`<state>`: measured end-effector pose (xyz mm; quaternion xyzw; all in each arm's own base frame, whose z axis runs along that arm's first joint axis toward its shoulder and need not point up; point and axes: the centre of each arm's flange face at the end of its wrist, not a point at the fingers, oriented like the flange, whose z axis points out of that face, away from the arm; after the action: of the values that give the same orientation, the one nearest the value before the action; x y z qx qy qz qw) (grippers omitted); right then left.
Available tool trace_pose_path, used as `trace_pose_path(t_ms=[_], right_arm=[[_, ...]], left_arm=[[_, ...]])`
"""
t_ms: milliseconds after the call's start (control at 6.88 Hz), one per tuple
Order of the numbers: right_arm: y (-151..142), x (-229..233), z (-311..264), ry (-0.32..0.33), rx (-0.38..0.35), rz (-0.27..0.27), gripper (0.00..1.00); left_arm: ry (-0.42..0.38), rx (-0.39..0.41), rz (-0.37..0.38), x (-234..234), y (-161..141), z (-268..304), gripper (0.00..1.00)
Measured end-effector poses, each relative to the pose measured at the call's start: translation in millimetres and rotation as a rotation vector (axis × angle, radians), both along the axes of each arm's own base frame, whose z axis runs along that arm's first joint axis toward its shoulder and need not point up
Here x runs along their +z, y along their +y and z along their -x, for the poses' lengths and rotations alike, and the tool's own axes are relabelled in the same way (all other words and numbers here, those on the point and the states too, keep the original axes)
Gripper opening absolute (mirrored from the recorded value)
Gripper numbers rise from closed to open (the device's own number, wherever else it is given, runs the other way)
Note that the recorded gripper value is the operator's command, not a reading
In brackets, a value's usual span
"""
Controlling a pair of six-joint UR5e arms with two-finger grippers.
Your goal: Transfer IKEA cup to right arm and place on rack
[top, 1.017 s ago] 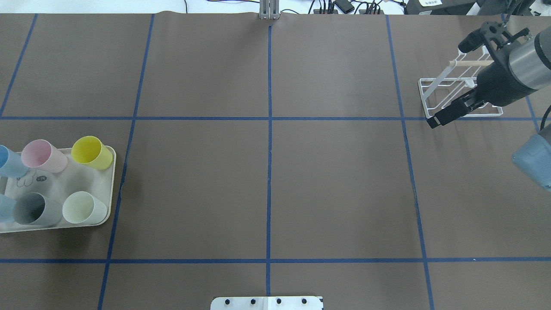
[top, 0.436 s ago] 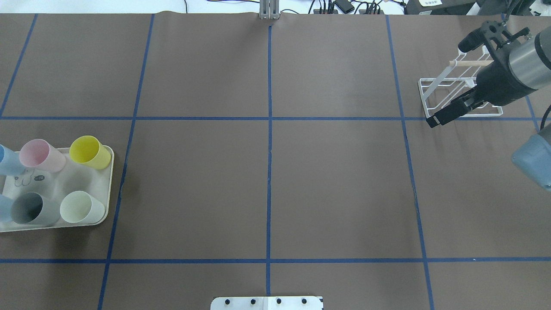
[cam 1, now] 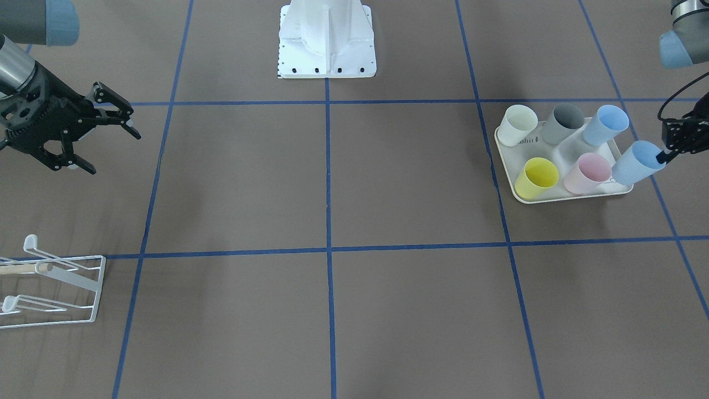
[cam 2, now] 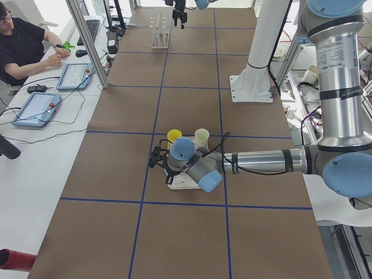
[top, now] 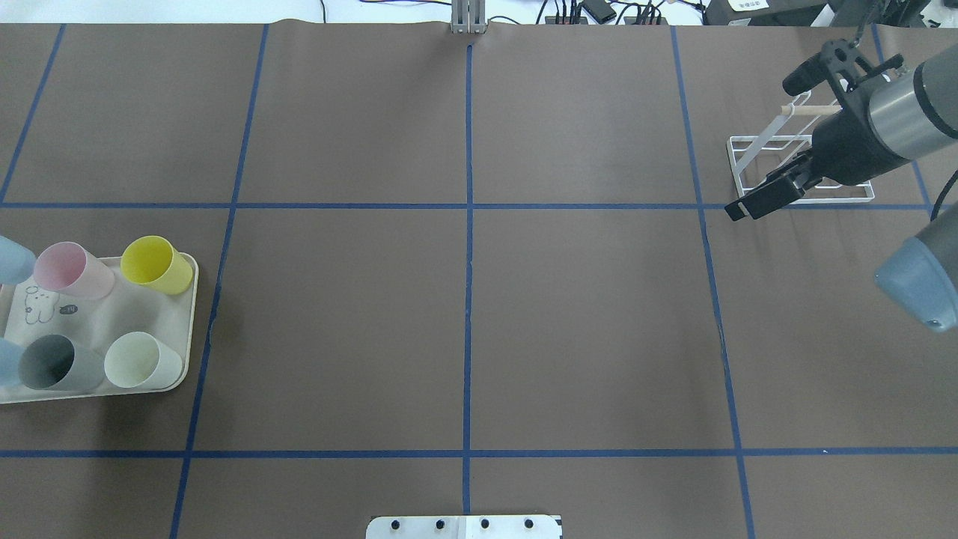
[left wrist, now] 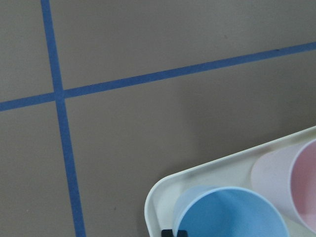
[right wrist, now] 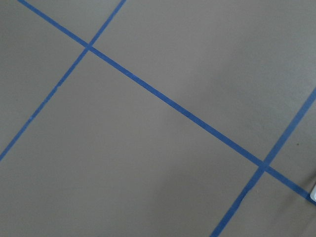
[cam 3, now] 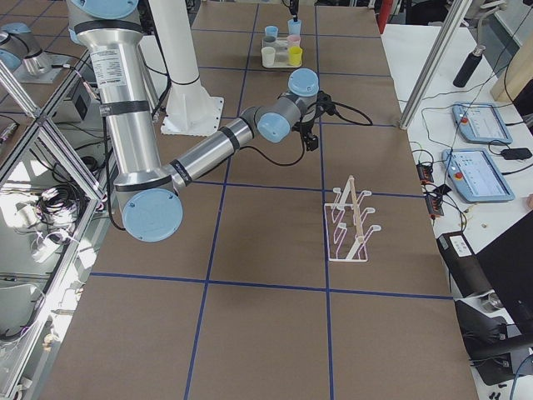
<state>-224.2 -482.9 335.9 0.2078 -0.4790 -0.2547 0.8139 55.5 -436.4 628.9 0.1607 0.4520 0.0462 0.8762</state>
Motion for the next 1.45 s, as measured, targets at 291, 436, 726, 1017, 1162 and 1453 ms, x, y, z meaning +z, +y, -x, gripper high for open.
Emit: trace_pose_path(t_ms=[291,436,726,1017,1162,1453], right_arm=[[-9,-17,35,-0.057,-0.039,-0.097,0.96],[-10,-24,51,-0.081,-0.05,-0.148,0.93],[-6,-24,84,-0.161,-0.075,-0.279,0.92],[2,-21,114,-0.246,-0.095,-0.397,0.92],[10,-23,128,-0.283,-0.096,-0.441,0.93],[39,-33,162,-0.371,-0.039,-0.493,0.98]], left_arm=[[0.088,-0.006,0.028,-22,-2,28,0.0],[0.126,-0.015,0.06,-48,-8,42,0.0],[0.169,-0.055,0.127,-138,-36,62,0.0],[0.296,-0.057,0.236,-211,-47,57,0.0],[0.367,-0.024,0.277,-235,-44,42,0.0],[0.45,0.038,0.336,-276,-38,-13,0.0]])
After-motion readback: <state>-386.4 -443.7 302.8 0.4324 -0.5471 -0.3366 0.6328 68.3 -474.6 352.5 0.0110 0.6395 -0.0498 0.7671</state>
